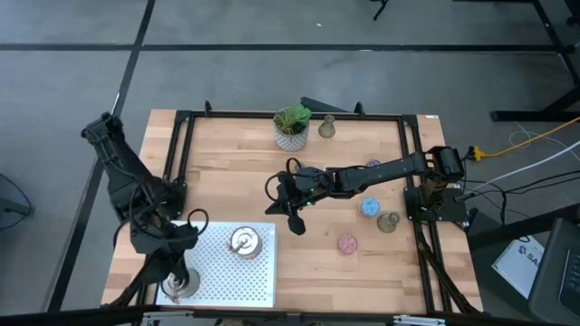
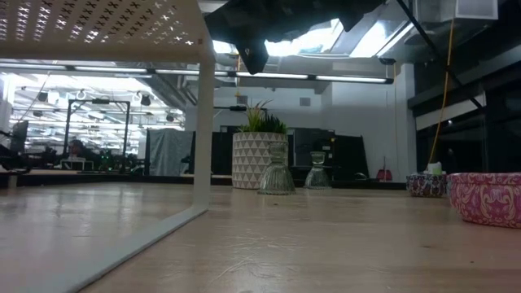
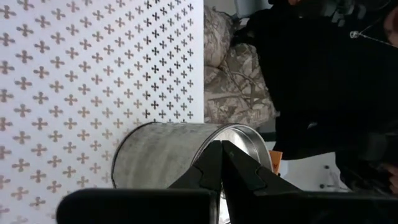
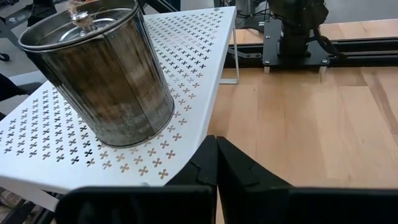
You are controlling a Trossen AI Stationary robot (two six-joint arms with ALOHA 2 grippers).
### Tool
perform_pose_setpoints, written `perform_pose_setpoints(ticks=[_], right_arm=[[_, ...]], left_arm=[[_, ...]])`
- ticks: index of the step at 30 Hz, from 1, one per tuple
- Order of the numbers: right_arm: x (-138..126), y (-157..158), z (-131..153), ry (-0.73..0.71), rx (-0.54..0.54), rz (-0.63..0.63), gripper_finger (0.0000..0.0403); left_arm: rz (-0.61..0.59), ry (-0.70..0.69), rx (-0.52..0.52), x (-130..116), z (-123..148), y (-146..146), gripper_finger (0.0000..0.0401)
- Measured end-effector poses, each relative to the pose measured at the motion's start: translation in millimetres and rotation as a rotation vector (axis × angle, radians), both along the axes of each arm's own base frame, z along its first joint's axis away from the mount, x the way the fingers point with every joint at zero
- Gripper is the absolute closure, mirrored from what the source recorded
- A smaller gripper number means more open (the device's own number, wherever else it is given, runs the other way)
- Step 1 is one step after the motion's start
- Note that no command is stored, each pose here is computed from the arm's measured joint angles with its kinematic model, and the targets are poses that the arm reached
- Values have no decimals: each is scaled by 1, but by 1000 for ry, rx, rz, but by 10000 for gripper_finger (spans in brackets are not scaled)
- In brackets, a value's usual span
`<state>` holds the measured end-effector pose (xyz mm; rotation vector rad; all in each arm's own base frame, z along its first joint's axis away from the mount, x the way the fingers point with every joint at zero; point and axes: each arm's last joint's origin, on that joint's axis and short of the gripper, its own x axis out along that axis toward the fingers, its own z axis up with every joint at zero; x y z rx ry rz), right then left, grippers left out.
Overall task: Pick & Place candle stick holders
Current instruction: Adjust the silver scented candles on the shelf
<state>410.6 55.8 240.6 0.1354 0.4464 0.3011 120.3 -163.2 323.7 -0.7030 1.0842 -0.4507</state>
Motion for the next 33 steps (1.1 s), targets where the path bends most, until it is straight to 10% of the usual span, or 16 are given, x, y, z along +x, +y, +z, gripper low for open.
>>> perform_pose_setpoints(ticks=[11, 20, 33], right_arm=[[0, -1, 1, -9, -2, -1, 402], [-2, 2, -2, 16, -11, 91, 402], [-3, 1, -6, 54, -20, 77, 402]], left_arm=[[-58, -328, 69, -18, 22, 25, 398], [148, -711, 424, -21, 39, 57, 398], [81, -763, 465, 63, 29, 57, 398]])
